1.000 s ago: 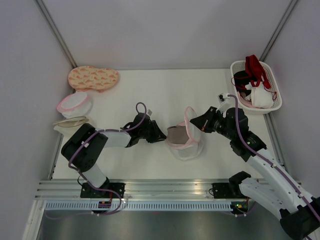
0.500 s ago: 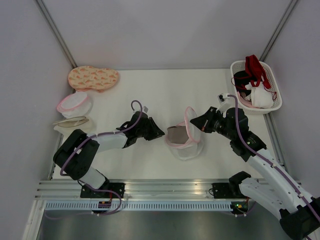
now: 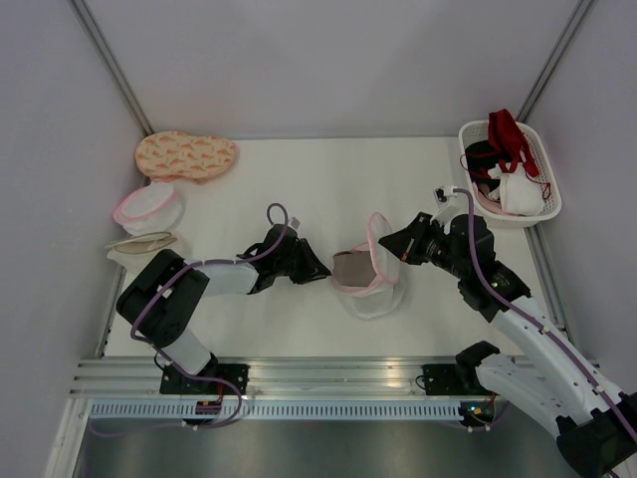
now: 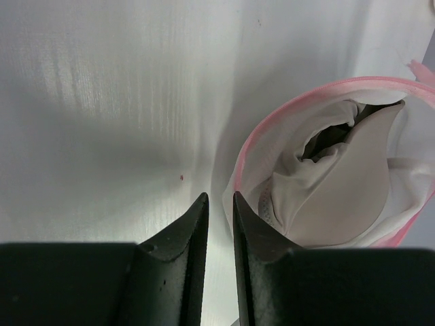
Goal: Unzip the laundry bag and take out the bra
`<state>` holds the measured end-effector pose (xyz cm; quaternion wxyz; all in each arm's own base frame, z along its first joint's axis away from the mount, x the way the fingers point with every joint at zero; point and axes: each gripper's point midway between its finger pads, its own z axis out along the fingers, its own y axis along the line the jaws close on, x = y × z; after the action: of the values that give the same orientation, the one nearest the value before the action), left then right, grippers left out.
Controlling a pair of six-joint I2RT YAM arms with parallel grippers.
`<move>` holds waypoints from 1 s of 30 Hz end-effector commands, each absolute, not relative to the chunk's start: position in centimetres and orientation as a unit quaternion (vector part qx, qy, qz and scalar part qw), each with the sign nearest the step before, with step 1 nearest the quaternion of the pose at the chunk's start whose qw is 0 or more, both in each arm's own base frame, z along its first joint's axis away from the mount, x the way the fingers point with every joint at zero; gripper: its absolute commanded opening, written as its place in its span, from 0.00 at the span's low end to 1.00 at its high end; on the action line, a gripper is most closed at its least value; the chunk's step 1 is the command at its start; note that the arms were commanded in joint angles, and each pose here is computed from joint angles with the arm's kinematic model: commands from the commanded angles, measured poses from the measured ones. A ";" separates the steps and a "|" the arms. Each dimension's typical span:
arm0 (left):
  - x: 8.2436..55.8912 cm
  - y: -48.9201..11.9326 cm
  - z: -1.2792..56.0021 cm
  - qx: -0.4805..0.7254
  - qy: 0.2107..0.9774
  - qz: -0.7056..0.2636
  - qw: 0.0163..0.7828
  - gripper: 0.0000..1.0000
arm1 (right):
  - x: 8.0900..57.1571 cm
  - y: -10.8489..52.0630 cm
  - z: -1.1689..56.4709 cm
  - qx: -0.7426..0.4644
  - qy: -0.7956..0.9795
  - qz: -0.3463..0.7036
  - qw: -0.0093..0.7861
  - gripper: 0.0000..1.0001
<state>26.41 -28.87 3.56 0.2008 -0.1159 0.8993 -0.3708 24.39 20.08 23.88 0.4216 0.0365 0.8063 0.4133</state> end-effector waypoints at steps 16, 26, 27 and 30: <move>27.4 -29.6 6.2 -0.130 0.877 -0.402 0.229 0.26 | 24.5 19.9 24.6 0.030 0.797 0.419 0.434 0.00; 26.4 -32.8 5.6 -0.083 0.880 -0.428 0.187 0.27 | 24.5 19.9 24.5 0.032 0.798 0.419 0.432 0.00; 26.2 -33.0 5.5 -0.082 0.882 -0.428 0.182 0.27 | 24.5 19.8 24.5 0.032 0.798 0.419 0.432 0.01; 26.2 -33.1 5.1 -0.079 0.882 -0.428 0.177 0.25 | 24.5 19.8 24.5 0.032 0.798 0.417 0.433 0.00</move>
<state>25.59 -31.72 3.63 0.1738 -0.0912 0.8955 -0.3995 24.55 19.82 23.85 0.4228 0.0400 0.8062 0.4120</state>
